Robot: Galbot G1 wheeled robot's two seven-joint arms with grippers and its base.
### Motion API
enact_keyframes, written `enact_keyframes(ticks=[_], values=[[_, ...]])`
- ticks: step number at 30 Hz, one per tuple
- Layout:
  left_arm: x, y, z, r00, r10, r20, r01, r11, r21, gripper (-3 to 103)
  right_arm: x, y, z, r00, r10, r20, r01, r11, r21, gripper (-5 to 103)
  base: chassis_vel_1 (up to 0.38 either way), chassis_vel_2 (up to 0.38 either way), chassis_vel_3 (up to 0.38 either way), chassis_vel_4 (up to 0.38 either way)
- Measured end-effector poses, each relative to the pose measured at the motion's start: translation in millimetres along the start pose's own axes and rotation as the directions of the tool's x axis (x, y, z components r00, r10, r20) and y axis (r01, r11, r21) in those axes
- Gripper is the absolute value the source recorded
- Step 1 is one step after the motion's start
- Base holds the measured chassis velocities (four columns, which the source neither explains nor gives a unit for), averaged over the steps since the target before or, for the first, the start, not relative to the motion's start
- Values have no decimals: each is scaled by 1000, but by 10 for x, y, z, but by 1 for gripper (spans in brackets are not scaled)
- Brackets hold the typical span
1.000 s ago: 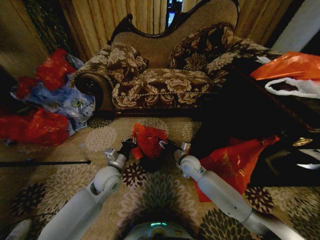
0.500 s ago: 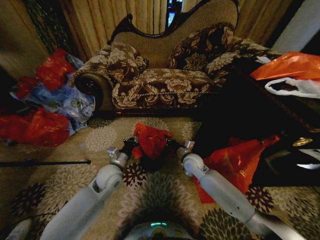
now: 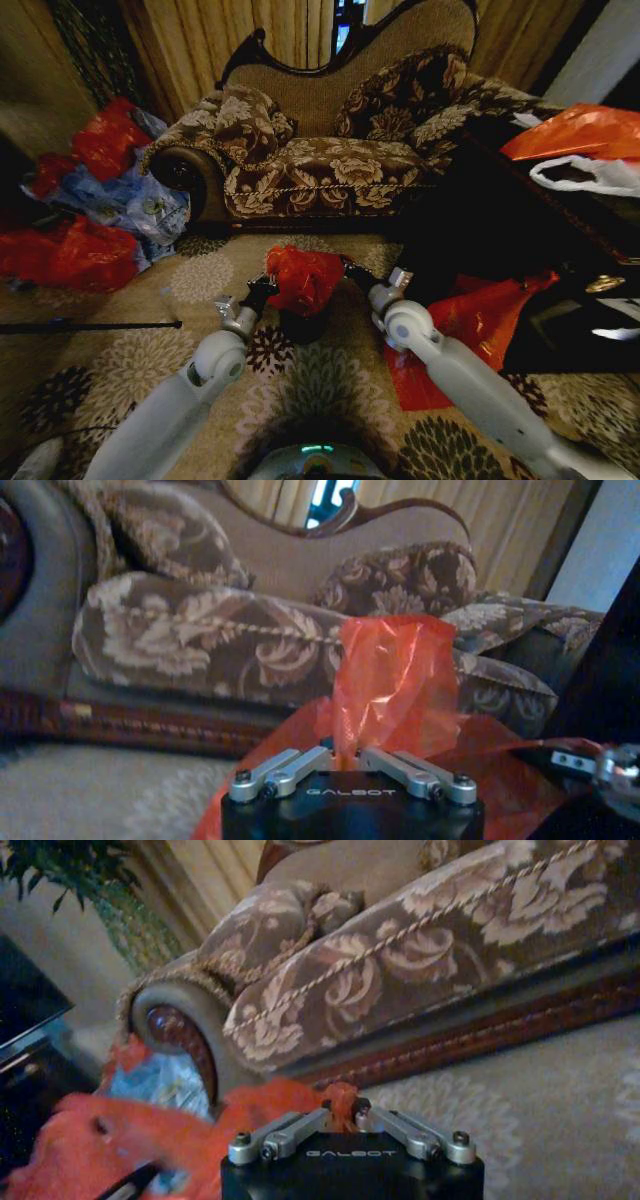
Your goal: Place a garbage bag over the trash bin.
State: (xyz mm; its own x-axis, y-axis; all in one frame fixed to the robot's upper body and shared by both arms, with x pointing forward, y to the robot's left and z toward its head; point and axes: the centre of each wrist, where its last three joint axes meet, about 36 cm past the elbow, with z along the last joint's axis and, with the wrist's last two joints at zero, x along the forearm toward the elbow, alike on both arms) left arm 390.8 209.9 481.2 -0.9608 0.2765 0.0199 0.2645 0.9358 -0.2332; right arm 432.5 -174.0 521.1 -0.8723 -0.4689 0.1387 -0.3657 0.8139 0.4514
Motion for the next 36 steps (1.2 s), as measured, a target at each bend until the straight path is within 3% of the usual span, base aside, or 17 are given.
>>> enact_keyframes(ticks=[4,7,8,11,12,16,17,19,20,22,26,28,29,31,32,34,36], values=[[-24,-42,71,999,-4,-42,6,999,47,0,113,26,91,999,-19,-29,19,1000,-11,0,0,0,0,0],[-100,-79,204,990,-62,-123,77,990,117,0,102,25,236,998,-26,-55,25,1000,-8,0,0,0,0,0],[-100,-79,204,990,-62,-123,77,990,117,0,102,25,236,998,-26,-55,25,1000,-8,0,0,0,0,0],[-161,-134,229,967,-129,-221,167,972,165,0,41,-2,289,998,-18,-63,17,1000,-11,0,0,0,0,0],[-161,-134,229,967,-129,-221,167,972,165,0,41,-2,289,998,-18,-63,17,1000,-11,0,0,0,0,0],[-138,-202,253,893,-219,-394,314,929,196,0,-52,-3,258,998,-24,-66,24,1000,-2,0,0,0,0,0],[-138,-202,253,893,-219,-394,314,929,196,0,-52,-3,258,998,-24,-66,24,1000,-2,0,0,0,0,0],[-115,-231,247,855,-227,-467,360,907,218,0,-115,25,241,997,-33,-67,34,999,3,0,0,0,0,0],[-115,-231,247,855,-227,-467,360,907,218,0,-115,25,241,997,-33,-67,34,999,3,0,0,0,0,0],[-111,-235,220,833,-235,-500,389,892,229,0,-175,70,243,996,-46,-72,46,999,8,0,0,0,0,0],[-104,-205,188,837,-226,-499,384,892,240,0,-223,117,199,995,-35,-95,38,999,30,0,0,0,0,0],[-102,-204,184,840,-221,-496,378,893,243,0,-222,109,173,995,-31,-99,34,999,35,5,0,0,0,0],[-100,-208,179,845,-213,-491,370,895,249,0,-211,80,86,995,-18,-99,23,998,50,11,0,0,0,0],[-104,-223,180,850,-202,-486,359,897,256,0,-116,38,-159,995,0,-97,8,997,80,11,0,0,0,0],[-113,-228,192,852,-200,-484,356,898,257,0,-13,39,-309,993,-6,-116,16,996,85,26,0,0,0,0],[-129,-226,205,855,-199,-479,353,900,256,0,105,73,-416,990,-14,-141,26,996,88,26,0,0,0,0],[-178,-211,206,864,-202,-462,349,901,257,0,315,166,-469,983,-32,-181,49,995,92,37,0,0,0,0]])
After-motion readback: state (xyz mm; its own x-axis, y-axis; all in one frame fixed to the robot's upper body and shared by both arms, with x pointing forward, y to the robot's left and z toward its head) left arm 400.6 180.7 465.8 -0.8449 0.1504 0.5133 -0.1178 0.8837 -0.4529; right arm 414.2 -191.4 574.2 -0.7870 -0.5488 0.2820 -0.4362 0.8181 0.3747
